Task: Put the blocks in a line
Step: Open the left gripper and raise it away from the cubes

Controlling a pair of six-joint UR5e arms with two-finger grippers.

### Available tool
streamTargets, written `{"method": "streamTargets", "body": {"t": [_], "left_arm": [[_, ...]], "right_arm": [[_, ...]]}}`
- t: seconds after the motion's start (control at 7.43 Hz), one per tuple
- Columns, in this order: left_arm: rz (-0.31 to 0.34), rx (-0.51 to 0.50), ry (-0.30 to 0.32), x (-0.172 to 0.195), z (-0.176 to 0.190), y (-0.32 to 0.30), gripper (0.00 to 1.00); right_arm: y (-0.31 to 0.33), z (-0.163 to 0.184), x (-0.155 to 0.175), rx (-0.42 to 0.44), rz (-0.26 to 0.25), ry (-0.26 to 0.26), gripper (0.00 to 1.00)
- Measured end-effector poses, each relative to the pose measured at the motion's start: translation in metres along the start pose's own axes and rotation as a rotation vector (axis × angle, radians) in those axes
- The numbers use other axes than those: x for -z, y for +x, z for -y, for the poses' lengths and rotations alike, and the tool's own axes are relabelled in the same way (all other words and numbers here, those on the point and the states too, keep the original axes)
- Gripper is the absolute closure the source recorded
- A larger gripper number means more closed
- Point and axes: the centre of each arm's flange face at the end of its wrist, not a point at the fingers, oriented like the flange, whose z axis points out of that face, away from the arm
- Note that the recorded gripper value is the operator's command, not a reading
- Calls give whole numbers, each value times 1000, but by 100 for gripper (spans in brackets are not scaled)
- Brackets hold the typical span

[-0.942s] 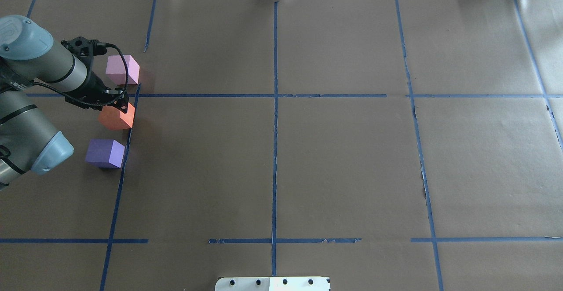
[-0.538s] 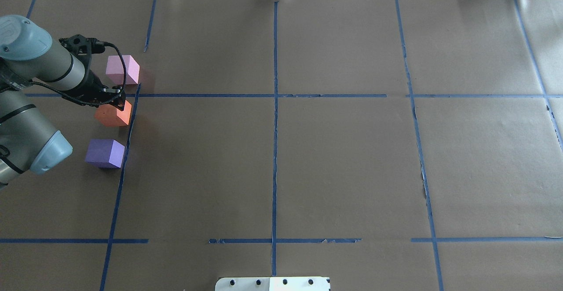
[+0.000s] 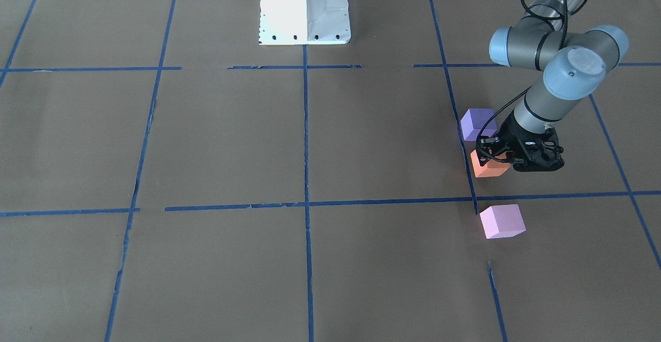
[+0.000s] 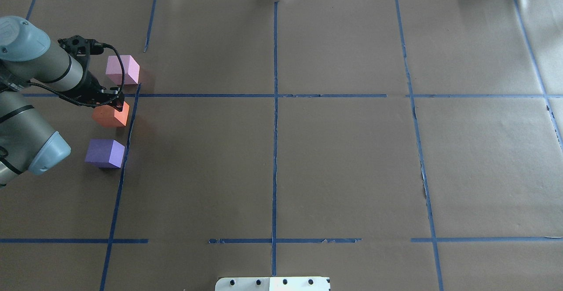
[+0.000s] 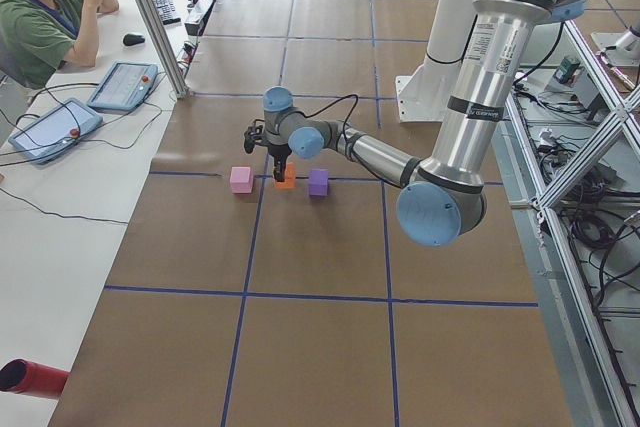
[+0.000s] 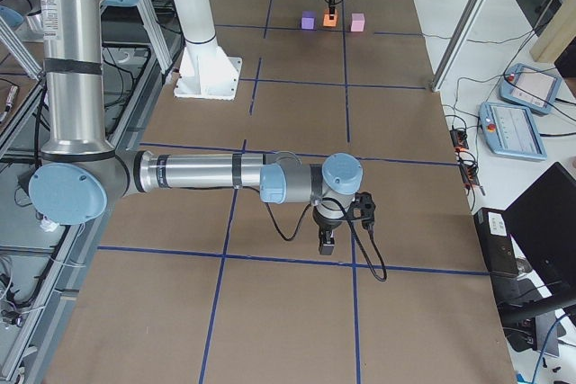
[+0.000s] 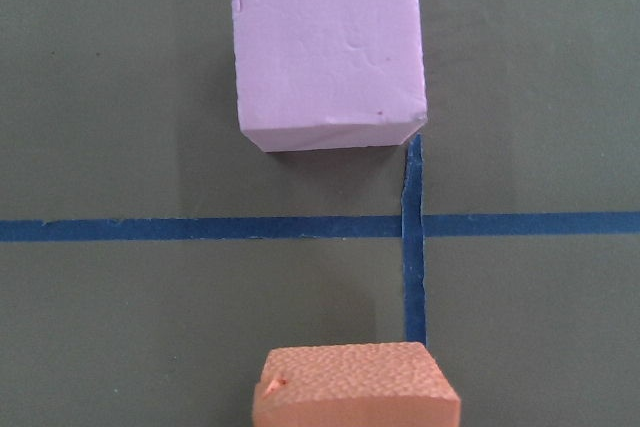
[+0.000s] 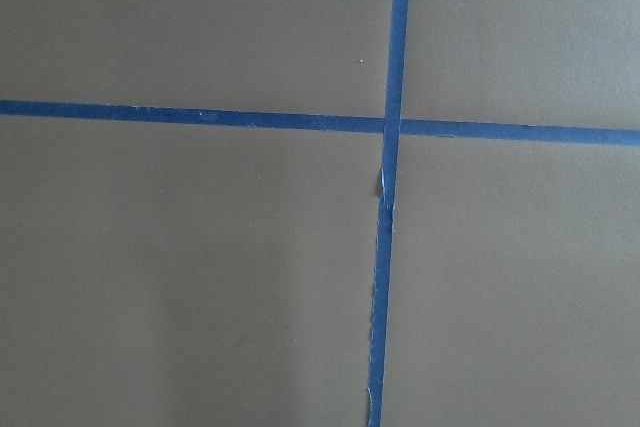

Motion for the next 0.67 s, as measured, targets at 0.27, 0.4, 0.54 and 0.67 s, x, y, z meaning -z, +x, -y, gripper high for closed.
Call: {"method": "streamTargets", "body": {"t": [0.27, 0.4, 0.54, 0.67], "left_arm": [[0, -2, 0, 0, 0, 0, 0], [0, -2, 1, 1, 0, 0, 0], [-1, -1, 4, 2, 1, -1, 0], [-2, 3, 12, 7, 4, -3, 0]], "right_arm": [[0, 0, 0, 0, 0, 0, 0], [0, 0, 0, 1, -1, 0, 0], [0, 0, 0, 0, -1, 0, 0], [0, 0, 0, -1, -1, 0, 0]]}}
